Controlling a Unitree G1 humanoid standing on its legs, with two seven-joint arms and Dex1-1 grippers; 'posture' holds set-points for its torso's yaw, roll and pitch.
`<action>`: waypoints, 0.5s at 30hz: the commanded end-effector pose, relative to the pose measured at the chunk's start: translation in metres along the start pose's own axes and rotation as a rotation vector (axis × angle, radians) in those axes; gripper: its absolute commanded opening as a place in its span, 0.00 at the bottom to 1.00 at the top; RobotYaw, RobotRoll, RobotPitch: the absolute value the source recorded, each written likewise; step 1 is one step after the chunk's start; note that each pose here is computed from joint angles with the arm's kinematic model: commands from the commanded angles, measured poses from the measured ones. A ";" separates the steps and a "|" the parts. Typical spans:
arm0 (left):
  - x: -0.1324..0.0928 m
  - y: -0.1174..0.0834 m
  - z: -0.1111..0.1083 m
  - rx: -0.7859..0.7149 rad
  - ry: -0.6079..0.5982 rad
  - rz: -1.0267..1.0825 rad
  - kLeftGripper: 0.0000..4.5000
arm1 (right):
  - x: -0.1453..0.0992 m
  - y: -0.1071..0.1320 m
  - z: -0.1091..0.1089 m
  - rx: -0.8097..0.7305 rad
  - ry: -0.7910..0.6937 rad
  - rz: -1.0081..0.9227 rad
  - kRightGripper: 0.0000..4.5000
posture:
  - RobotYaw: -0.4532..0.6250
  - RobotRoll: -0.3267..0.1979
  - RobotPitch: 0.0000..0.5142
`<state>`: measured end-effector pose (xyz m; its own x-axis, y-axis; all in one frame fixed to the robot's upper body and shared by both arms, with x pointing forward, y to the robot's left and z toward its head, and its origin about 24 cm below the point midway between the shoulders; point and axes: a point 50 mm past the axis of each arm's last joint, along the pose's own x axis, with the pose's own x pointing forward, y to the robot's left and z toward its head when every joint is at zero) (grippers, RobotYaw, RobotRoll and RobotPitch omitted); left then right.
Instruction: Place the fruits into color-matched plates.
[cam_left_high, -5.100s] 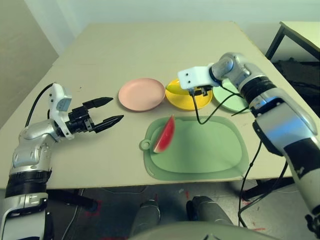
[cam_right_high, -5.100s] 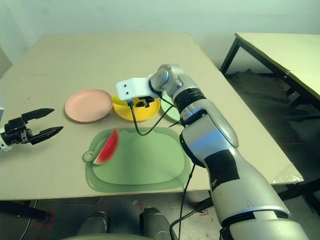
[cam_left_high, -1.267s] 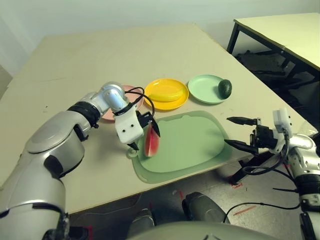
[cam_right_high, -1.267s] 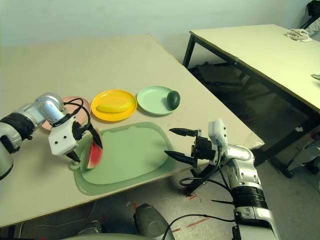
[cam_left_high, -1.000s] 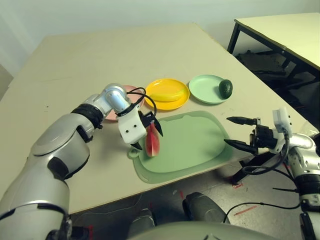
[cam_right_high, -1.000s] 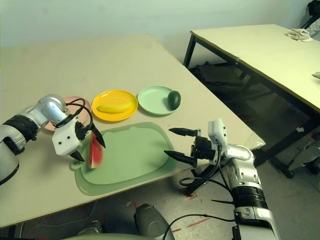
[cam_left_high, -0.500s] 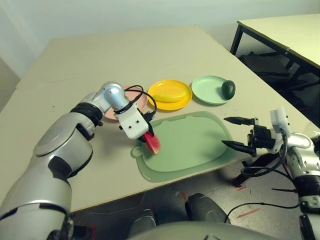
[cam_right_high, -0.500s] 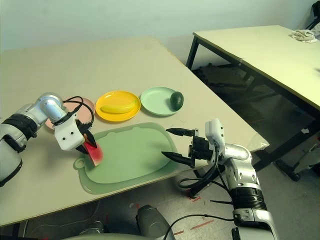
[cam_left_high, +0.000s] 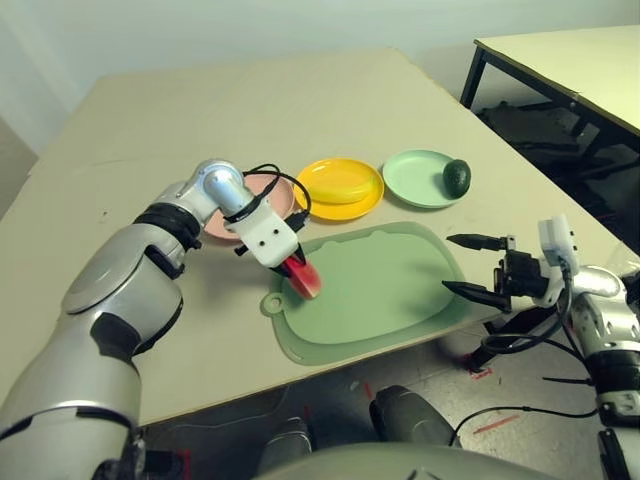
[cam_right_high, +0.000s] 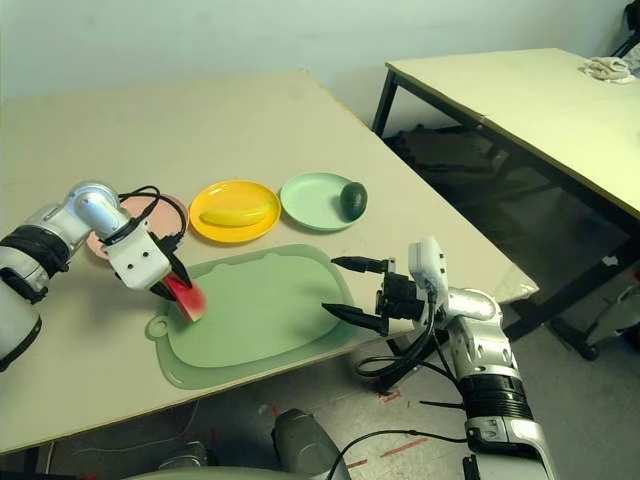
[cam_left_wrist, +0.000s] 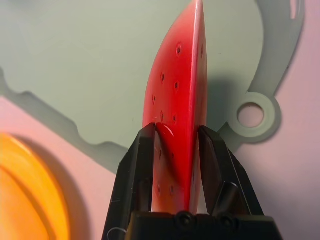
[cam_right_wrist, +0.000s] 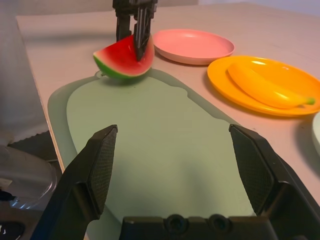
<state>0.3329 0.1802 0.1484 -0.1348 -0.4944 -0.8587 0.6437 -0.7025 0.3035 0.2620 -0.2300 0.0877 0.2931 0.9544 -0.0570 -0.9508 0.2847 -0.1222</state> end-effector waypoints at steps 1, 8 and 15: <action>-0.016 0.003 -0.001 -0.020 0.022 0.053 0.29 | 0.005 -0.003 0.002 0.003 -0.022 0.002 1.00 | 0.14 0.62 0.00; -0.043 -0.002 -0.010 -0.114 0.089 0.141 0.29 | 0.013 -0.003 0.003 0.011 -0.048 -0.025 1.00 | 0.15 0.62 0.00; -0.063 -0.013 -0.024 -0.242 0.199 0.246 0.29 | 0.017 0.001 -0.002 0.066 -0.058 -0.107 1.00 | 0.18 0.62 0.00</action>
<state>0.3481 0.2253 0.1817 0.1194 -0.5256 -0.8423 0.7888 -0.4649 0.4020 0.2674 -0.2174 0.0841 0.3819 0.9242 -0.0018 -0.9219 0.3808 -0.0718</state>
